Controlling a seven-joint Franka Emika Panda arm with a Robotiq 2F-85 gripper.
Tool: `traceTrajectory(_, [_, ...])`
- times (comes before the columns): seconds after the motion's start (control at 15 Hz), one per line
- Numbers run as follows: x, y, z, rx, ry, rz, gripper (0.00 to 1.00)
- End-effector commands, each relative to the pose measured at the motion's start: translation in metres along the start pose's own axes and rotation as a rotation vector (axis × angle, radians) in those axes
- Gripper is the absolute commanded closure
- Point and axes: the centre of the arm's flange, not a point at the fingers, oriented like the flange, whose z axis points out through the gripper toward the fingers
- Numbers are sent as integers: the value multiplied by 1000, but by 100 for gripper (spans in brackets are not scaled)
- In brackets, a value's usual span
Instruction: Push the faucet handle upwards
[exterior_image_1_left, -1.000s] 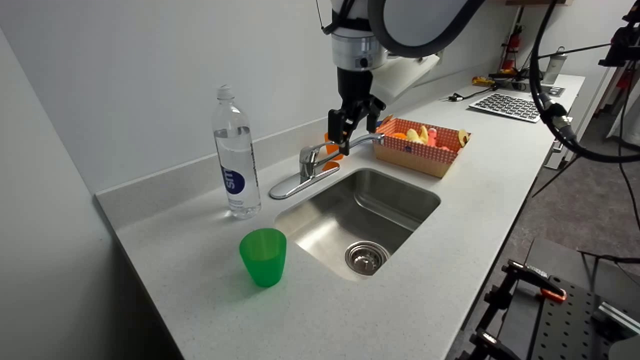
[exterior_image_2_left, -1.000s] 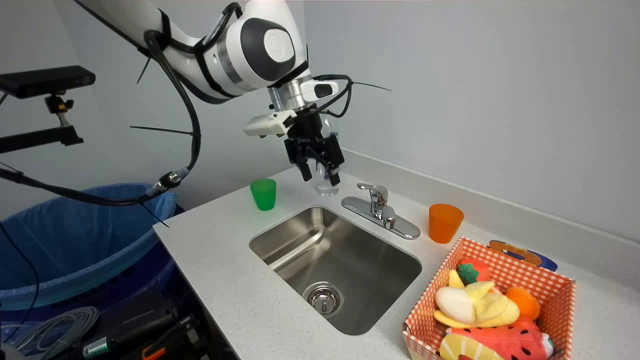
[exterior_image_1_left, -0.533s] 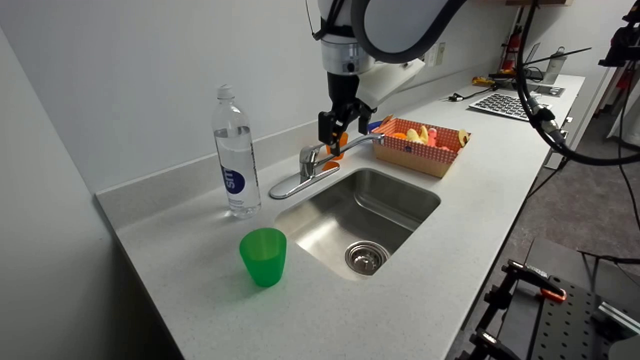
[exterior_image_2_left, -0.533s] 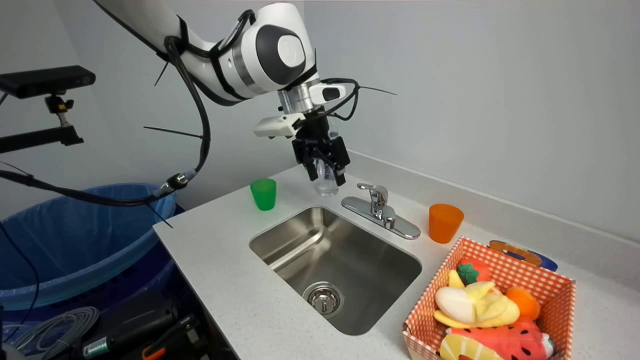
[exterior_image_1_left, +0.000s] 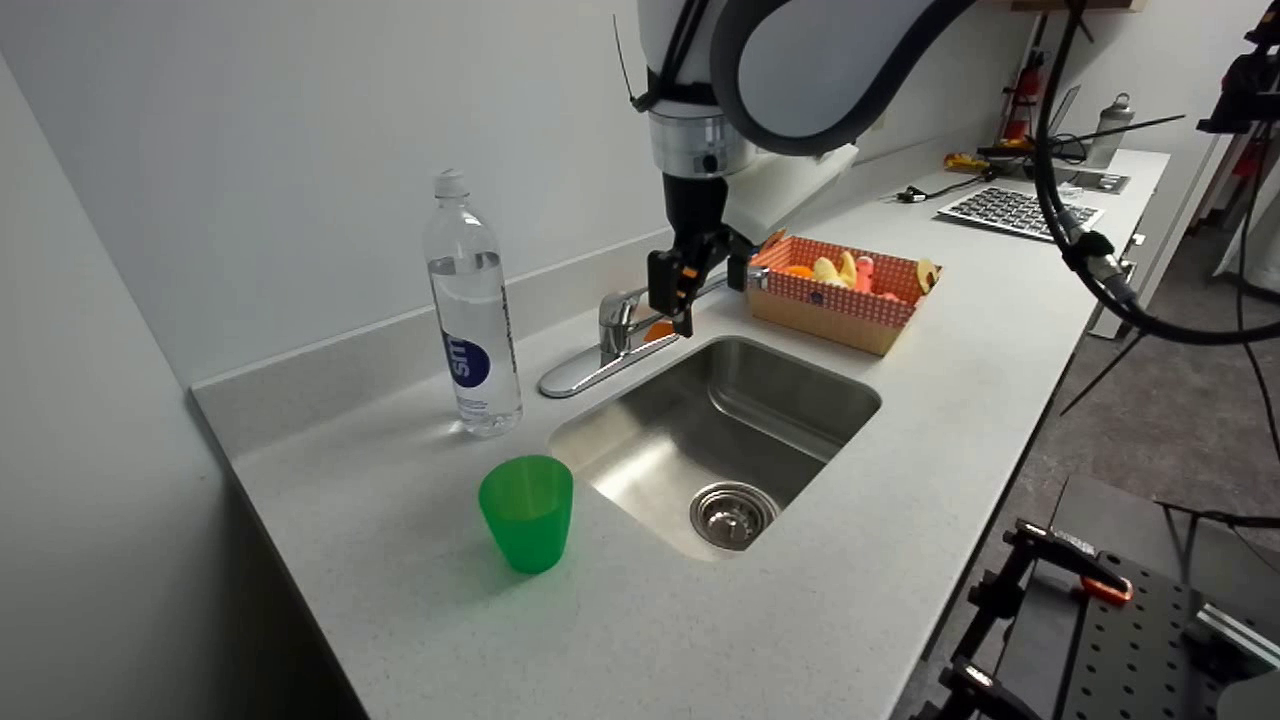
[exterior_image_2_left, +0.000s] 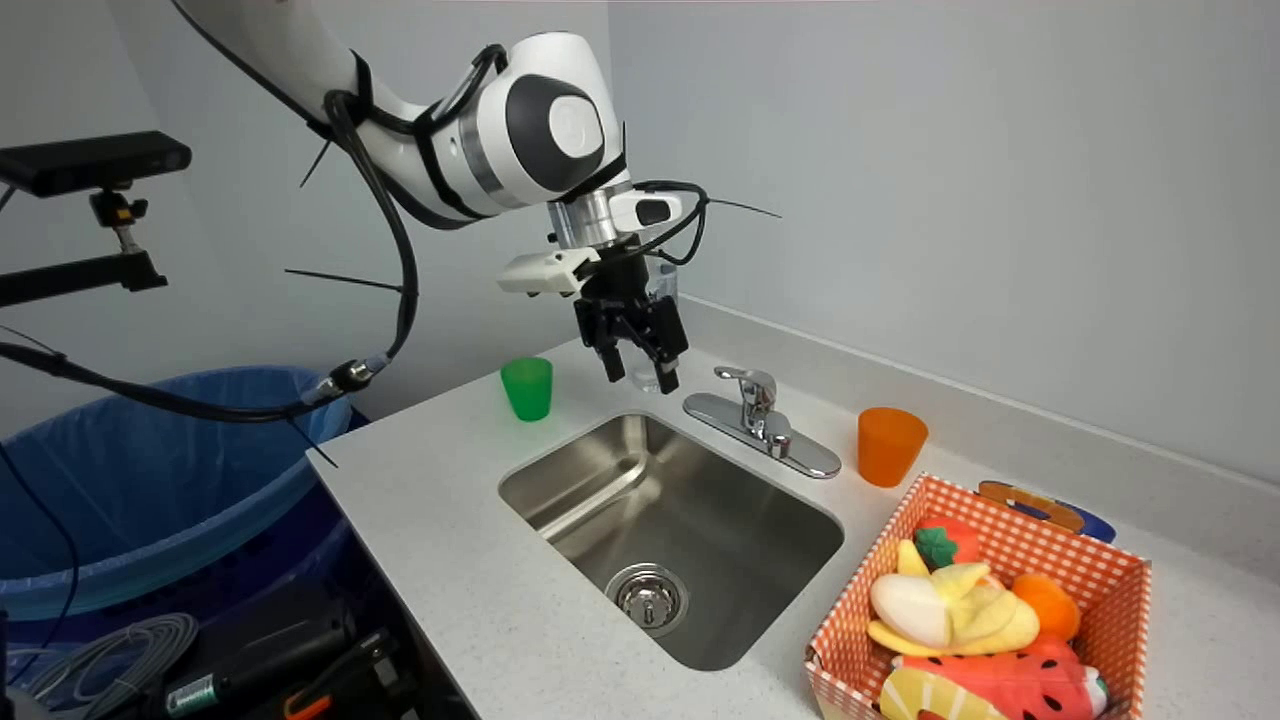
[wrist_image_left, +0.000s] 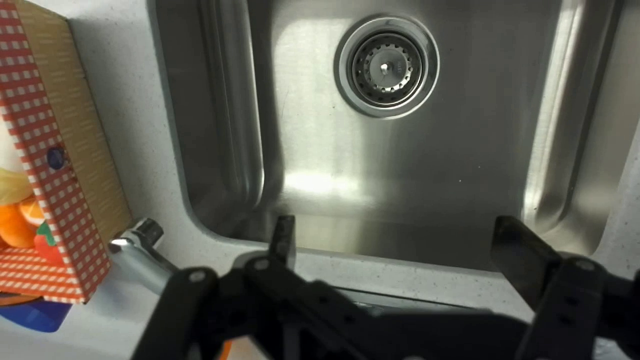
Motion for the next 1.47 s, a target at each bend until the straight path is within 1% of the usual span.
traceTrajectory(0.0, [11,7,14,-22,-3,50,0])
traceTrajectory(0.33, [36,21,31,-5,-26,145,0])
traceTrajectory(0.53, [56,28,35,6,-14,163,0])
traceTrajectory(0.73, [79,22,34,18,0,150,0])
traceTrajectory(0.93, [100,11,29,6,22,106,0])
traceTrajectory(1.2, [113,0,28,4,41,84,0])
traceTrajectory(1.4, [117,-4,27,7,12,117,0])
